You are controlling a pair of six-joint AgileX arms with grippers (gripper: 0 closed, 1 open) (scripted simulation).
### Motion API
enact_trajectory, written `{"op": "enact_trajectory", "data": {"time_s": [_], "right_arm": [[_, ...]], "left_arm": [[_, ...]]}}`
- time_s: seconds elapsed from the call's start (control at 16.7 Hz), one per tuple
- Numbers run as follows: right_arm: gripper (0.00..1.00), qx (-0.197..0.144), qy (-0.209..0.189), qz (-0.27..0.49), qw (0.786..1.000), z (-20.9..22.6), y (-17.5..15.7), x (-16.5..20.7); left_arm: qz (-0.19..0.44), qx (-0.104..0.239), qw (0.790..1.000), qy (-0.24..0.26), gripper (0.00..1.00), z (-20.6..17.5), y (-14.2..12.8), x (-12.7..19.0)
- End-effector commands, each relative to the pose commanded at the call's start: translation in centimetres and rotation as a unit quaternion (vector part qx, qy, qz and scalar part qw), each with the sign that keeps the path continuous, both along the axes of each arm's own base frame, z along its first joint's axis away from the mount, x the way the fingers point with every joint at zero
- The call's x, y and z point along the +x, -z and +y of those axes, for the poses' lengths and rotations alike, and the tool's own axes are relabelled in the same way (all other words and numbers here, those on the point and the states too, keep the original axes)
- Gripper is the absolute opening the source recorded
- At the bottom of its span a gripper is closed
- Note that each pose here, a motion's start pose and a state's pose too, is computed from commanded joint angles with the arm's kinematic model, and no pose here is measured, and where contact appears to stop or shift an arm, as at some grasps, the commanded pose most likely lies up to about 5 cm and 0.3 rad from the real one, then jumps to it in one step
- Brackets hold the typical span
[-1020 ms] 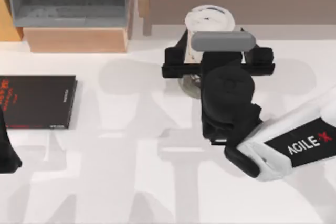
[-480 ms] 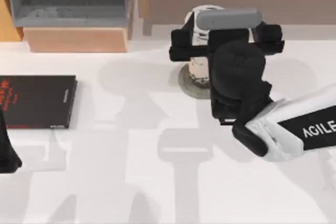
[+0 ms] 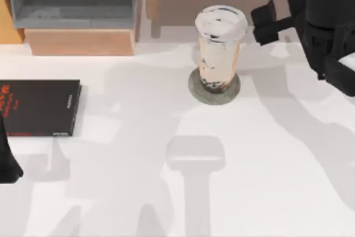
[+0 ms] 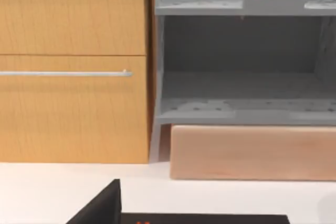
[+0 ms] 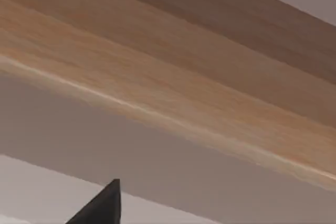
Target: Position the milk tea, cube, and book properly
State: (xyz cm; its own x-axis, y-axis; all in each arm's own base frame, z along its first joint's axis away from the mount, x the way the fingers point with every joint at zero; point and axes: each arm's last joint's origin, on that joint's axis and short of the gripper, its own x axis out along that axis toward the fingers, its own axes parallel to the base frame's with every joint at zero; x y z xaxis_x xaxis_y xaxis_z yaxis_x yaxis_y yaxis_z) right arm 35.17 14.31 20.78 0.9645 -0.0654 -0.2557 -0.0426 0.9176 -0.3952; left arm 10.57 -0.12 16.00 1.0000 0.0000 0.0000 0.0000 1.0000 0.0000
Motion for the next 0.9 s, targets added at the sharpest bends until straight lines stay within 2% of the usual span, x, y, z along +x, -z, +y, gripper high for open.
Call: {"op": "enact_trajectory", "data": {"time_s": [0.18,0.36,0.54,0.66,0.9], "right_arm": [[1.0,-0.05,-0.001,0.113,0.992,-4.9,-0.2,-0.5],[1.0,-0.067,-0.004,0.244,0.967,-9.2,0.2,-2.5],[1.0,-0.052,-0.005,0.372,0.927,-12.3,0.7,-5.4],[1.0,-0.031,-0.004,0.453,0.891,-13.8,1.0,-7.8],[1.0,0.017,0.004,0.564,0.826,-15.6,0.8,-11.8]], "left_arm": [[0.0,0.0,1.0,0.0,1.0,0.0,0.0,0.0],[0.0,0.0,1.0,0.0,1.0,0.0,0.0,0.0],[0.0,0.0,1.0,0.0,1.0,0.0,0.0,0.0],[0.0,0.0,1.0,0.0,1.0,0.0,0.0,0.0],[0.0,0.0,1.0,0.0,1.0,0.0,0.0,0.0]]}}
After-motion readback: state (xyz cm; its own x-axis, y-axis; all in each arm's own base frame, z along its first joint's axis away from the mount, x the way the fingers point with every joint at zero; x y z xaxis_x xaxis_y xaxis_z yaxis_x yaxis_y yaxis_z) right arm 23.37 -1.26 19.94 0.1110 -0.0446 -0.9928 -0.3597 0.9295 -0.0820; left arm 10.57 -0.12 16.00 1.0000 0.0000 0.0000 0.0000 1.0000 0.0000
